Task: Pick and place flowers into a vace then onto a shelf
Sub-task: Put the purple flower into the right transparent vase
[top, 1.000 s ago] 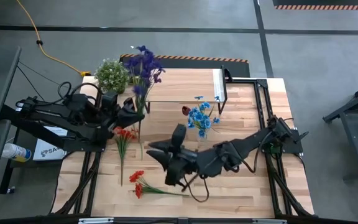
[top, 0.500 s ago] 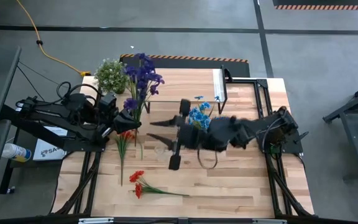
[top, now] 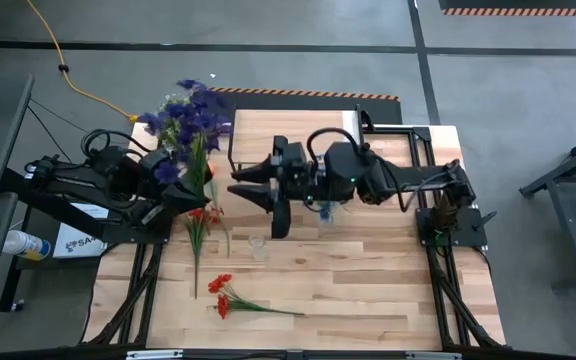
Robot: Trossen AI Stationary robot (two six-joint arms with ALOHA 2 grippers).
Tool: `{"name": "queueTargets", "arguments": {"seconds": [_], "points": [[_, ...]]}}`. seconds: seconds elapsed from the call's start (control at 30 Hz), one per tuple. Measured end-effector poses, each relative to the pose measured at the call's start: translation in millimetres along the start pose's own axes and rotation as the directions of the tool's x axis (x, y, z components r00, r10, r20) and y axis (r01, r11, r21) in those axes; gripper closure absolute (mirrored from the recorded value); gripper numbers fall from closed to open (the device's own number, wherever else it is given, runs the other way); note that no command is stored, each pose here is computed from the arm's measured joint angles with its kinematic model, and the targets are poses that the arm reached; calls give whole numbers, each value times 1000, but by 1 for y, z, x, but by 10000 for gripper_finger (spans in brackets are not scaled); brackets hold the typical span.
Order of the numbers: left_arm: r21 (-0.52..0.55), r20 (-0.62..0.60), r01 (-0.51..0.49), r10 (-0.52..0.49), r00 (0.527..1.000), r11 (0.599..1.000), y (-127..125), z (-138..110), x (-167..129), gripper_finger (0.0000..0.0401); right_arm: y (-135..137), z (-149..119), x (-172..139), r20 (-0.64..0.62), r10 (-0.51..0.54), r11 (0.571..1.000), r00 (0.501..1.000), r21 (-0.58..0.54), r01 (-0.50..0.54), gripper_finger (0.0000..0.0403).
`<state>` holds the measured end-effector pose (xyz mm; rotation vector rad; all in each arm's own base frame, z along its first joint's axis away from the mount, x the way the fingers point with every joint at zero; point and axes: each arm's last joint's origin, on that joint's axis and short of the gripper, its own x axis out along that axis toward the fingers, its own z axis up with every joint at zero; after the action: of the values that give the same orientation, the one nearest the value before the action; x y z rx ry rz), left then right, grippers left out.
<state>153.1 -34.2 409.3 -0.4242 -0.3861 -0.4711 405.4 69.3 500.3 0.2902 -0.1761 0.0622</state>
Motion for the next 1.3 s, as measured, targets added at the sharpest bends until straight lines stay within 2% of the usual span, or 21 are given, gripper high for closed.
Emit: {"name": "queueTargets", "arguments": {"seconds": [0.23,0.87,1.3], "points": [[20,7,-23,22,1000,1000,1,-1,1,360,-10,3,2,9,9,1000,1000,7,-9,284],[46,-8,-111,111,994,993,13,-14,15,360,-21,-14,19,12,28,1000,1000,4,-28,284],[64,14,-108,107,994,992,13,-13,16,360,-24,-31,29,-28,38,999,999,38,-37,284]]}}
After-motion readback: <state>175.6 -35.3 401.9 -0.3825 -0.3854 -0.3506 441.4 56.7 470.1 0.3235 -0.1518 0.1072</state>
